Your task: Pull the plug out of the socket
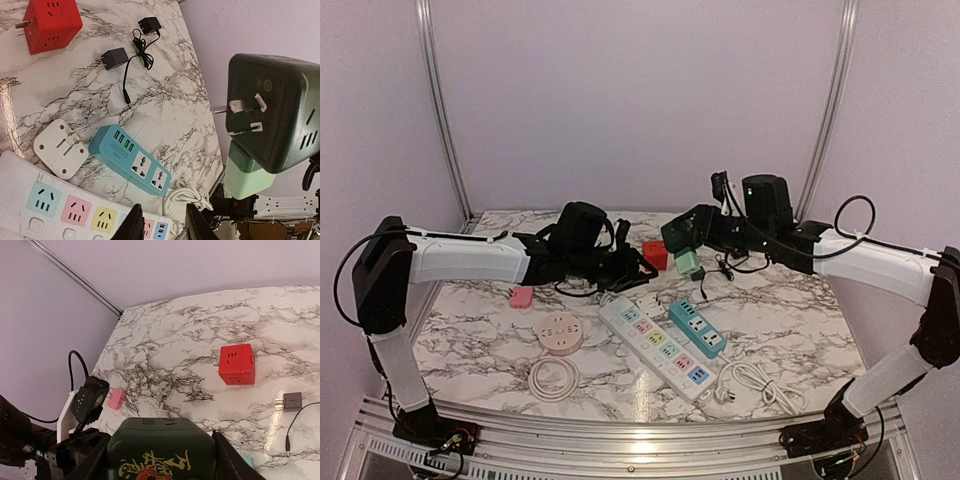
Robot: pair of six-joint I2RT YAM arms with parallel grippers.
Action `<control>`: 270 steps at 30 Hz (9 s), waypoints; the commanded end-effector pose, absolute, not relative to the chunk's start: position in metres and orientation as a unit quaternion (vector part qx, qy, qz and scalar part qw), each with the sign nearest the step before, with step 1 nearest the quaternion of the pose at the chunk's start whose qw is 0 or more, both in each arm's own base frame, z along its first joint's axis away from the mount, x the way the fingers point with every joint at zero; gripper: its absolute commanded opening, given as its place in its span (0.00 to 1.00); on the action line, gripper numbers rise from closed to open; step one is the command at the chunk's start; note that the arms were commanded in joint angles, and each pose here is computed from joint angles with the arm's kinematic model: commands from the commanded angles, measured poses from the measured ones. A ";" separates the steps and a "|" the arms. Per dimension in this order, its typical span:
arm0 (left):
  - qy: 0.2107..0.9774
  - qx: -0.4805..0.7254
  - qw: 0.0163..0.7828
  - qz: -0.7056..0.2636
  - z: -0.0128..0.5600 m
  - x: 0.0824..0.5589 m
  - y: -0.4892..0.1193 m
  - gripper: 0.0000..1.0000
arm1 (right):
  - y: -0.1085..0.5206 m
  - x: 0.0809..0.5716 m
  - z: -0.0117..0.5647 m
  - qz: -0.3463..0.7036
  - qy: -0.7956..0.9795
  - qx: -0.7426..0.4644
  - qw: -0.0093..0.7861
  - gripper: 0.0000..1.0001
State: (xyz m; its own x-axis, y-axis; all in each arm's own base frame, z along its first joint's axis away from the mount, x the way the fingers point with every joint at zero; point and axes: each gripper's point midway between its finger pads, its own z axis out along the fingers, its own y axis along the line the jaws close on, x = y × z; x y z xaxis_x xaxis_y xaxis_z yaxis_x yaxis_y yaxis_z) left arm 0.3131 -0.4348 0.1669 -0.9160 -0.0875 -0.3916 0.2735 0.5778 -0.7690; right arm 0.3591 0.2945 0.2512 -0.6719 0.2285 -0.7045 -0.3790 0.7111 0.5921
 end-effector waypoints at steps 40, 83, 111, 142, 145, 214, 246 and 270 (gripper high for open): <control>0.683 0.060 0.217 -0.695 0.272 0.291 -0.442 0.40 | 0.340 0.349 0.325 0.677 0.646 0.043 0.350 0.11; 0.714 0.100 0.176 -0.671 0.235 0.246 -0.456 0.00 | 0.309 0.364 0.346 0.688 0.600 0.108 0.395 0.07; 0.740 0.109 0.171 -0.642 0.211 0.229 -0.456 0.00 | 0.283 0.376 0.356 0.682 0.556 0.154 0.449 0.06; 0.766 0.095 0.209 -0.600 0.207 0.237 -0.428 0.00 | 0.288 0.414 0.365 0.685 0.544 0.152 0.459 0.05; 0.755 0.094 0.213 -0.614 0.221 0.240 -0.424 0.00 | 0.288 0.413 0.363 0.683 0.545 0.148 0.463 0.06; 0.933 -0.302 0.191 -0.049 0.026 0.263 -0.060 0.24 | 0.086 0.357 0.117 0.462 0.749 0.292 0.375 0.05; 0.935 -0.225 0.252 -0.112 0.087 0.294 -0.083 0.89 | 0.082 0.345 0.061 0.420 0.783 0.310 0.338 0.15; 0.927 -0.161 0.291 -0.173 0.139 0.312 -0.108 0.99 | 0.066 0.338 0.052 0.347 0.818 0.316 0.332 0.75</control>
